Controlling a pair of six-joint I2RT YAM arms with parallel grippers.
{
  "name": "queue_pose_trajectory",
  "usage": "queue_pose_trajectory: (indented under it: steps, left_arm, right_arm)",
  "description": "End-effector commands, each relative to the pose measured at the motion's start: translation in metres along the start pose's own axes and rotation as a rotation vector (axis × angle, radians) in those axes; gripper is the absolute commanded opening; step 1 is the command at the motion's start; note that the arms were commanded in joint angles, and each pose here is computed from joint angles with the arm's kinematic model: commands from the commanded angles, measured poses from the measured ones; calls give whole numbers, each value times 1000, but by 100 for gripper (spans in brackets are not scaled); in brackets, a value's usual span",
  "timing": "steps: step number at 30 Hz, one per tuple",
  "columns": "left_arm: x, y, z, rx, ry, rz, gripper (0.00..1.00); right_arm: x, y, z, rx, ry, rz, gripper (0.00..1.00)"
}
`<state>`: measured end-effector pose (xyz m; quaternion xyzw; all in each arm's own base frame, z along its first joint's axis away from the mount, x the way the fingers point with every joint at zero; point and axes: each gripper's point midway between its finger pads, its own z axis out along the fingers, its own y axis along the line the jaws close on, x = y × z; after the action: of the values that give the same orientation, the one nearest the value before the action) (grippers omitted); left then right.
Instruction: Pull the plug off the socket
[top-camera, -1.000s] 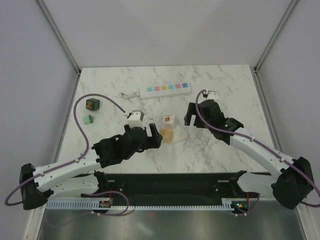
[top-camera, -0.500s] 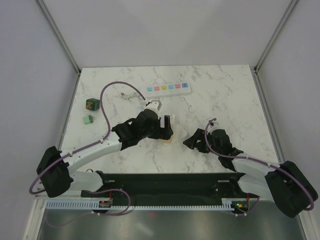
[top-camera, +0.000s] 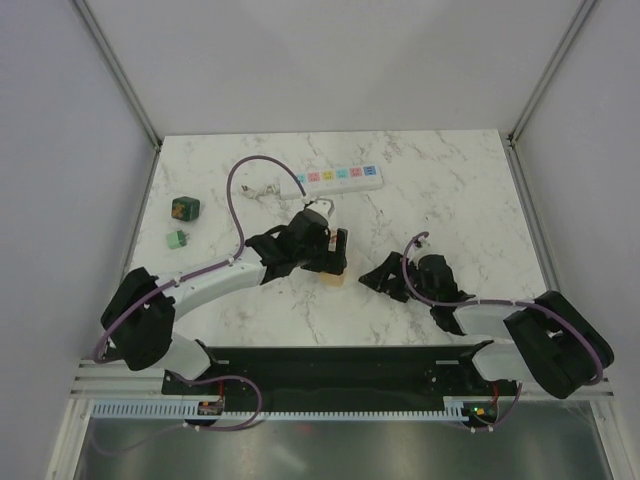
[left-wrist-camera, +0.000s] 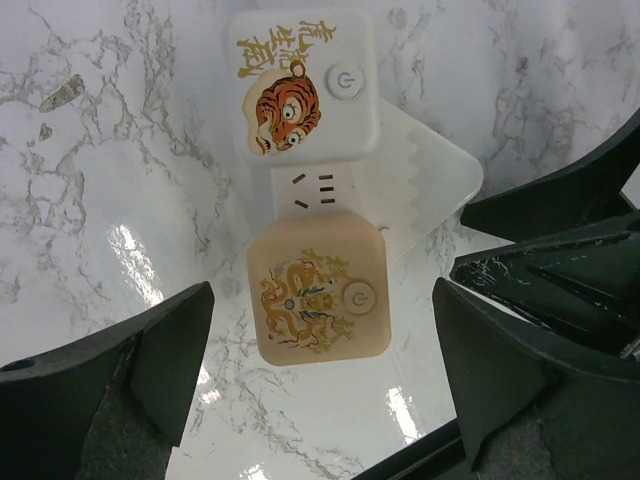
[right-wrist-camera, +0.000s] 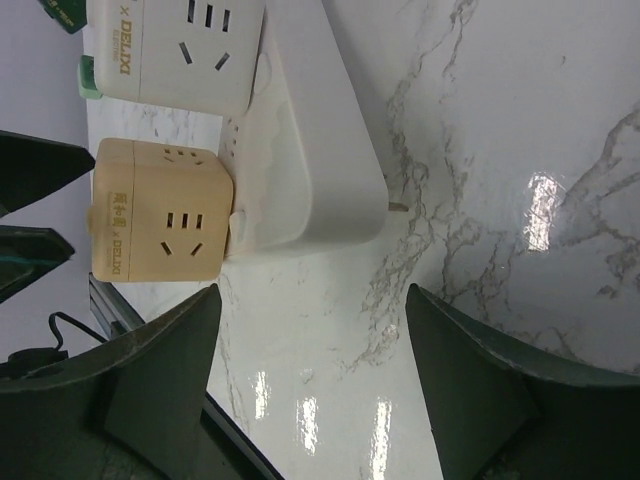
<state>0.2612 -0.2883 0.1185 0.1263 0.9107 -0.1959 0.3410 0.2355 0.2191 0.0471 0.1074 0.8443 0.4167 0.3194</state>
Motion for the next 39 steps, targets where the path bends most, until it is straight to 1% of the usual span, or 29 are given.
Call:
queue_pose_trajectory:
  steps: [1,6,10,14,25,26,27,29,30,32,33,35,39]
  left_arm:
    - [-15,-3,8,11,-16,42,97]
    - [-8,0,18,-1,14,41,95]
    - [-1,1,23,1,38,44,94]
    - [9,-3,30,31,70,22,91]
    - [17,-11,32,78,83,-20,84]
    - [18,-11,33,80,86,-21,82]
    - [20,-15,32,104,100,-24,77]
    - [22,-20,32,127,105,-39,72]
    - [22,-20,32,132,103,-46,67]
    - [24,-22,32,145,106,-52,63]
    - [24,-22,32,149,105,-57,59]
    - [27,-24,31,160,112,-61,56]
    - [31,-27,28,185,118,-81,47]
  right_arm:
    - [-15,22,5,-90,-45,7,81]
    - [-9,22,12,-108,-12,43,77]
    - [-8,31,15,-165,-3,55,75]
    - [-6,26,18,-148,1,68,74]
    - [-12,20,25,-110,-20,54,71]
    - [-13,20,26,-110,-23,55,71]
    - [-13,21,27,-109,-23,56,70]
    - [-15,20,28,-107,-29,62,68]
    - [-15,21,28,-112,-32,65,67]
    - [-17,22,29,-115,-35,75,66]
    - [-18,24,30,-122,-38,74,63]
    - [-18,23,32,-115,-38,83,59]
    - [-20,25,33,-126,-53,109,58]
